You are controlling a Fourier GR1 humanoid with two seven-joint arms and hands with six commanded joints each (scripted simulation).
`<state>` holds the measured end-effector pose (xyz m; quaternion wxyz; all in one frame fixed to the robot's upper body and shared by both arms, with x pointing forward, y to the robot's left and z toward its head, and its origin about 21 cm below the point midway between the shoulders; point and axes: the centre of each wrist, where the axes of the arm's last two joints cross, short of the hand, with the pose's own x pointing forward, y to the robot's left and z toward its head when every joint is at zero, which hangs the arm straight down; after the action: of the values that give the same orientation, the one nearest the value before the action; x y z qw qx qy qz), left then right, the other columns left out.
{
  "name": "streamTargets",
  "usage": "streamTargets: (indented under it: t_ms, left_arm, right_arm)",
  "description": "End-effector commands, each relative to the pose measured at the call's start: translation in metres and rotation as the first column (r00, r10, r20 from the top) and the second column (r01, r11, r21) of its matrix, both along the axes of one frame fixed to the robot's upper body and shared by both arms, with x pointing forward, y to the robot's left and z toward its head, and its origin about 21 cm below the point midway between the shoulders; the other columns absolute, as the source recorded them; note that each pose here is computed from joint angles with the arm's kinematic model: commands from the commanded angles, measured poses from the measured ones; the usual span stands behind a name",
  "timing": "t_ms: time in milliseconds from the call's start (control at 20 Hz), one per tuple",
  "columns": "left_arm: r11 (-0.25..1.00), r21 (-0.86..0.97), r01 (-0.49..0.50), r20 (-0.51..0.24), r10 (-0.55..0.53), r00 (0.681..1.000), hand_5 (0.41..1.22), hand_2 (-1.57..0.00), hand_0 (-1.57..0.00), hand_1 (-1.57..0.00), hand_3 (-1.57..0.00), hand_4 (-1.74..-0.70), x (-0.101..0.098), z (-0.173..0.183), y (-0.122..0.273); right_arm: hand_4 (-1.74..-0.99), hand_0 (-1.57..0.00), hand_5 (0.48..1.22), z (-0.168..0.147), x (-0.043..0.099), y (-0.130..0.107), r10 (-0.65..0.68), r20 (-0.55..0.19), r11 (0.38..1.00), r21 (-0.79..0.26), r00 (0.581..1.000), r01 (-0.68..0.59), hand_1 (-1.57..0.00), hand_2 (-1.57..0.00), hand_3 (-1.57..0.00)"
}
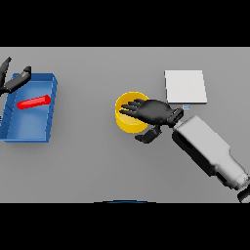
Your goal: Pick up the red beaker and tilt it to pour out 1 green nut into yellow bowl. Pick up the yellow bowl and place it on the metallic measuring scale.
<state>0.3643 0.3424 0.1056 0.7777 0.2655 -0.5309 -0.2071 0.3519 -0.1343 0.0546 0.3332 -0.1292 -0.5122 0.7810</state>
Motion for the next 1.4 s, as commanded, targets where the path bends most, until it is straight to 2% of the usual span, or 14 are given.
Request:
streamTargets:
  t_ms: [0, 150, 300, 400, 500, 550, 600, 650, 700, 800, 850, 1000, 1100, 1350]
  left_arm:
    - [1.0, -0.001, -0.001, -0.007, 0.001, 1.0, 0.702, 0.0, 0.0, 0.0, 0.0, -0.8, 0.002, 0.0, 0.0]
    - [1.0, -0.001, 0.001, -0.015, -0.001, 1.0, 0.703, 0.0, 0.0, 0.0, 0.0, -0.8, 0.002, -0.005, -0.002]
    - [1.0, 0.016, 0.0, -0.017, 0.0, 1.0, 0.708, 0.0, 0.0, 0.0, 0.0, -0.79, 0.001, -0.005, 0.0]
    - [1.0, 0.02, 0.0, -0.017, 0.0, 1.0, 0.713, 0.0, 0.0, 0.0, 0.0, -0.79, 0.003, -0.001, 0.001]
    - [1.0, 0.013, 0.004, -0.012, -0.004, 1.0, 0.712, 0.0, 0.0, 0.0, 0.0, -0.79, 0.003, 0.001, 0.002]
    - [1.0, 0.015, 0.006, -0.012, -0.006, 1.0, 0.711, 0.0, 0.0, 0.0, 0.0, -0.79, 0.003, -0.002, 0.001]
    - [1.0, 0.015, 0.011, -0.014, -0.011, 1.0, 0.71, 0.0, 0.0, 0.0, 0.0, -0.79, 0.003, -0.002, 0.0]
    - [1.0, 0.016, 0.015, -0.011, -0.015, 1.0, 0.71, 0.0, 0.0, 0.0, 0.0, -0.79, 0.003, -0.003, 0.002]
    - [1.0, 0.012, 0.012, -0.005, -0.012, 1.0, 0.71, 0.0, 0.0, 0.0, 0.0, -0.79, 0.001, -0.004, 0.005]
    - [1.0, 0.016, 0.006, -0.011, -0.006, 1.0, 0.707, 0.0, 0.0, 0.0, 0.0, -0.79, 0.0, -0.004, 0.005]
    - [1.0, 0.015, 0.006, -0.013, -0.006, 1.0, 0.709, 0.0, 0.0, 0.0, 0.0, -0.79, 0.002, -0.003, 0.004]
    - [1.0, 0.026, 0.006, -0.02, -0.006, 1.0, 0.71, 0.0, 0.0, 0.0, 0.0, -0.78, 0.003, -0.002, 0.003]
    - [1.0, 0.018, 0.007, -0.018, -0.007, 1.0, 0.712, 0.0, 0.0, 0.0, 0.0, -0.78, 0.003, -0.002, 0.004]
    - [1.0, 0.027, 0.014, -0.019, -0.013, 1.0, 0.706, 0.0, 0.0, 0.0, 0.0, -0.77, 0.002, -0.005, 0.002]
  right_arm:
    - [-1.168, 0.0, 0.673, 0.001, 0.0, -0.001, 0.019, -0.008, 1.0, -0.019, 1.0, -0.02, 0.0, 0.0, 0.0]
    - [-1.181, 0.0, 0.674, -0.004, 0.01, 0.007, 0.018, -0.017, 0.998, -0.068, 1.0, -0.019, 0.0, 0.0, 0.0]
    - [-1.188, 0.0, 0.693, -0.01, 0.013, 0.005, 0.021, -0.039, 0.995, -0.094, 0.999, -0.024, 0.0, 0.0, -0.01]
    - [-1.209, 0.0, 0.732, -0.01, 0.016, 0.009, 0.004, -0.042, 0.995, -0.096, 0.999, -0.008, 0.0, -0.01, -0.04]
    - [-1.261, -0.05, 0.809, -0.014, 0.015, 0.012, 0.004, -0.046, 0.995, -0.101, 0.999, -0.009, -0.06, -0.09, -0.13]
    - [-1.309, -0.19, 0.891, -0.014, 0.015, 0.01, 0.012, -0.049, 0.995, -0.1, 0.999, -0.017, -0.18, -0.19, -0.21]
    - [-1.363, -0.45, 0.957, -0.013, 0.014, 0.01, 0.025, -0.045, 0.995, -0.092, 0.999, -0.029, -0.41, -0.35, -0.32]
    - [-1.435, -0.68, 1.01, -0.013, 0.013, 0.013, 0.024, -0.042, 0.996, -0.087, 0.999, -0.027, -0.64, -0.59, -0.57]
    - [-1.492, -0.86, 1.052, -0.011, 0.014, 0.011, 0.039, -0.049, 0.996, -0.075, 0.998, -0.043, -0.83, -0.79, -0.68]
    - [-1.578, -1.11, 1.113, -0.01, 0.016, 0.009, 0.058, -0.06, 0.995, -0.076, 0.996, -0.063, -1.09, -1.07, -0.88]
    - [-1.611, -1.21, 1.135, -0.009, 0.014, 0.011, 0.053, -0.059, 0.996, -0.075, 0.997, -0.058, -1.19, -1.13, -0.97]
    - [-1.674, -1.38, 1.177, -0.005, 0.015, 0.004, 0.051, -0.09, 0.995, -0.08, 0.995, -0.059, -1.38, -1.29, -1.11]
    - [-1.698, -1.45, 1.193, -0.003, 0.013, 0.01, 0.032, -0.081, 0.994, -0.102, 0.996, -0.04, -1.45, -1.33, -1.17]
    - [-1.727, -1.53, 1.212, 0.018, 0.014, 0.003, 0.016, -0.059, 0.997, -0.081, 0.998, -0.02, -1.53, -1.44, -1.17]
